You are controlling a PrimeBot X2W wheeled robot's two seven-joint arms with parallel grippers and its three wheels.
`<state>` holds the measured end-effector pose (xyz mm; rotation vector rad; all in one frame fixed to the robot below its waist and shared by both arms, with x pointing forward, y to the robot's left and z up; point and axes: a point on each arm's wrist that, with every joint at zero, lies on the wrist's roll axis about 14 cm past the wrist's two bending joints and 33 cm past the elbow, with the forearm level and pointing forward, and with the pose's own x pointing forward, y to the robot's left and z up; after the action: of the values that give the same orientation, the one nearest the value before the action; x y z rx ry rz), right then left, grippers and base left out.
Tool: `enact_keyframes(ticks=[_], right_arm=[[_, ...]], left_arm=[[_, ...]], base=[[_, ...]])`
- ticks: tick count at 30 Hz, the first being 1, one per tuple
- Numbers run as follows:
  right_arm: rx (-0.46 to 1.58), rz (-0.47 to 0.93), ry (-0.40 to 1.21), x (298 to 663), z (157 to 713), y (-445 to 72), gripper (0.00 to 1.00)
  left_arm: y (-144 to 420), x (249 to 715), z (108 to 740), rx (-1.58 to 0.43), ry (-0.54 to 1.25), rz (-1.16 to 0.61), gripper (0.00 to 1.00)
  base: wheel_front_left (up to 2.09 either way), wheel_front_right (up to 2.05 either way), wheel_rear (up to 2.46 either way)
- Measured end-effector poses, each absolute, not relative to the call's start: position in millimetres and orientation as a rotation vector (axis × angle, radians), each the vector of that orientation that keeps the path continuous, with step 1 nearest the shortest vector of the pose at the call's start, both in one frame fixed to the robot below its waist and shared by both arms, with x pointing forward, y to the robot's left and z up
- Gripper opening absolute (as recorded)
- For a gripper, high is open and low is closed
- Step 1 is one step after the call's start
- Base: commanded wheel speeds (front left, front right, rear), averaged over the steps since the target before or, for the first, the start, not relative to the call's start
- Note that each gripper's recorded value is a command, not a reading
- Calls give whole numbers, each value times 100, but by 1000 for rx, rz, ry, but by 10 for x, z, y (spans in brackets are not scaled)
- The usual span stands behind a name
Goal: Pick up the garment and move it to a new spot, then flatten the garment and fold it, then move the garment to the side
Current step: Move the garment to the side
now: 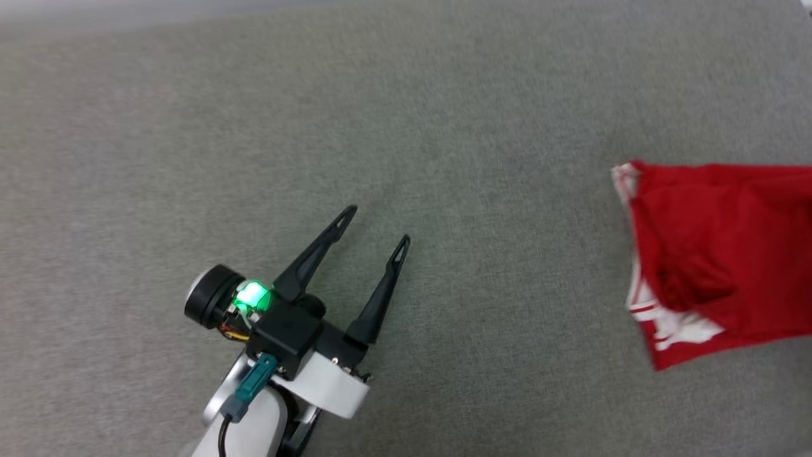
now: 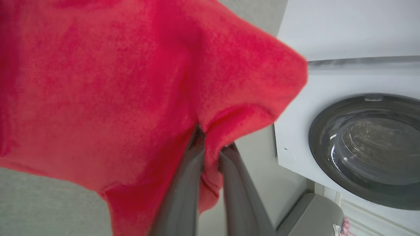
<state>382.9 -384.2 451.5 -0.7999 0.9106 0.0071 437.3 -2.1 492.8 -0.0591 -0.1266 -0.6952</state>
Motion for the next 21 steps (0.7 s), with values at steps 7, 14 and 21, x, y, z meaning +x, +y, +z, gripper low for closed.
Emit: enact_keyframes(ticks=[7,14,21], right_arm=[[-860,-150,938,3883,4463,-4556,0],[-916,-257,971,3956,4303,-5003,0],[-927,-307,976,4128,4132,-5154,0]], left_arm=[[-412,4505,4816,-7,-192,-872,100],[-562,4680,4753,-61,-238,-918,100],[-472,4804,4677,-74,-246,-893,100]], base=[[0,0,0],[0,0,0],[0,0,0]])
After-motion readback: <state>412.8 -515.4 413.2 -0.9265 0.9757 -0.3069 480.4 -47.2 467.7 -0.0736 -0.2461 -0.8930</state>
